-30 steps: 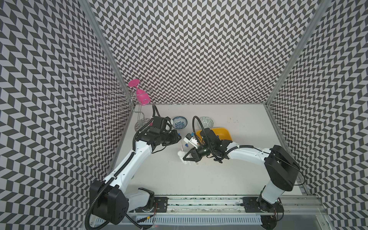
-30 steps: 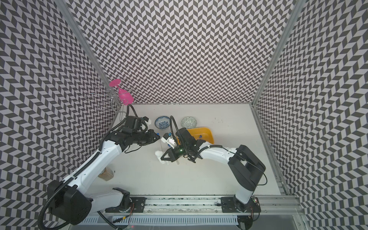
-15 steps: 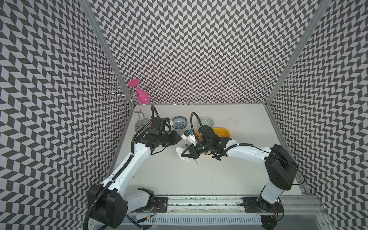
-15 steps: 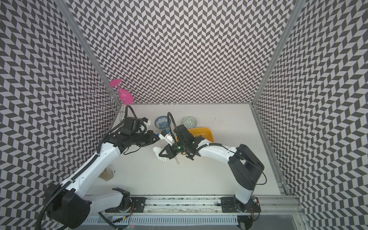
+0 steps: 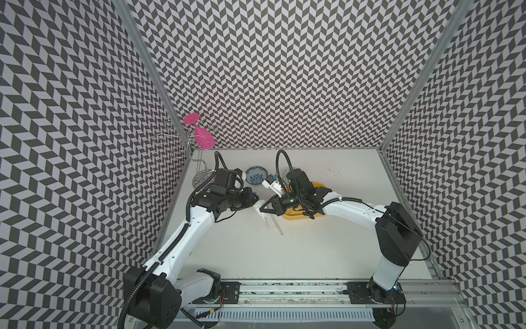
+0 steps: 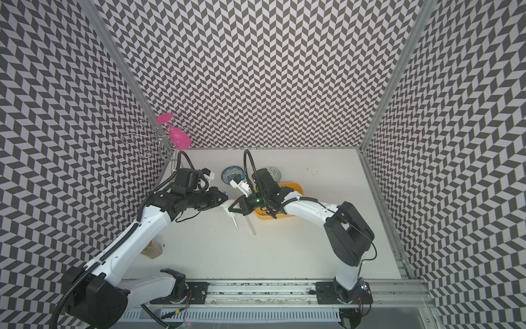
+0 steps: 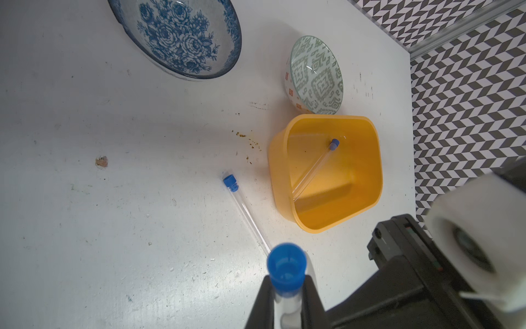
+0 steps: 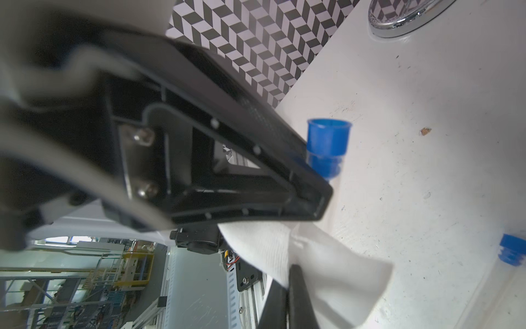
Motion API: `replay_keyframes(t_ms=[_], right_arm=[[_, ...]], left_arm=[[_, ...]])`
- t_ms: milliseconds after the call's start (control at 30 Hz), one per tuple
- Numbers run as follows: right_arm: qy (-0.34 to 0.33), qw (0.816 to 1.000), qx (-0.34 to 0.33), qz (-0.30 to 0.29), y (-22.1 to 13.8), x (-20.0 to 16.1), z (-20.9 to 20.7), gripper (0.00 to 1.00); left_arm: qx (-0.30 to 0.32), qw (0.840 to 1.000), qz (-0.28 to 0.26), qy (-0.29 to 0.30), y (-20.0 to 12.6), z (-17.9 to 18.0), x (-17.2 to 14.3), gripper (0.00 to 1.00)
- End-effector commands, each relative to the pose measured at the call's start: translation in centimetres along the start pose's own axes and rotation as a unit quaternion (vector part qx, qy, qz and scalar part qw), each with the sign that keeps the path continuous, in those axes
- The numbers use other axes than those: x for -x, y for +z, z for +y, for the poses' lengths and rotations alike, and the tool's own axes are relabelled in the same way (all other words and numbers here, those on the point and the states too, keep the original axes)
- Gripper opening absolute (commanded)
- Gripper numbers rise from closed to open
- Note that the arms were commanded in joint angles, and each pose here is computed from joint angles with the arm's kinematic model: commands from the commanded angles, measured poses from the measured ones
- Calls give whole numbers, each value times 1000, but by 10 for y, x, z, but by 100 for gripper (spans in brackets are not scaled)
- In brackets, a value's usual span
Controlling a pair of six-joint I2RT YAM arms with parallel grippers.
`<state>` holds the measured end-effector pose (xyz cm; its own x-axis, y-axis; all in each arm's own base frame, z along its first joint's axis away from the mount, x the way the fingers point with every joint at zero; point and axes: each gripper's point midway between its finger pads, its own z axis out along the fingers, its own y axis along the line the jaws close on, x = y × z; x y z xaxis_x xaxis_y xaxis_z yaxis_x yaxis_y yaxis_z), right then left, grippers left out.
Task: Wipe the exteriors of test tubes
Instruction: Wipe the dirt from the test tube.
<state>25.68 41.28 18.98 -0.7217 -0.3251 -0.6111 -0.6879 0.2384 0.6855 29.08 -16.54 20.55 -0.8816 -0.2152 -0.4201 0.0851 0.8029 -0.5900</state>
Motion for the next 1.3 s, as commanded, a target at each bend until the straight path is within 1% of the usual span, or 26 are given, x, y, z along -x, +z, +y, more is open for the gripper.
replay_keyframes(t_ms=[0,100,300,567,700,833,1133,1267], right_arm=[[3,999,7,-38,-21,11,2,0],[20,999,8,-41,-23,5,-5,0],[35,999,19,-33,-16,-1,-8,0],[28,998,49,3,7,-22,16,0],[28,998,53,7,8,-32,26,0],[32,998,61,2,3,-39,32,0],[22,997,74,-6,-6,-38,45,0],[16,997,79,-7,-5,-33,48,0]], left_arm=[[-20,1000,-11,15,-13,-15,8,15],[-34,999,-12,17,-14,-22,11,15],[-46,999,-13,17,-14,-27,12,15],[-46,998,-21,24,-10,-28,21,15],[-36,999,-26,28,-11,-28,26,15],[-31,999,-22,29,-8,-24,24,15],[-14,999,-19,36,-9,-15,16,15],[-18,999,-14,36,-10,-14,10,15]])
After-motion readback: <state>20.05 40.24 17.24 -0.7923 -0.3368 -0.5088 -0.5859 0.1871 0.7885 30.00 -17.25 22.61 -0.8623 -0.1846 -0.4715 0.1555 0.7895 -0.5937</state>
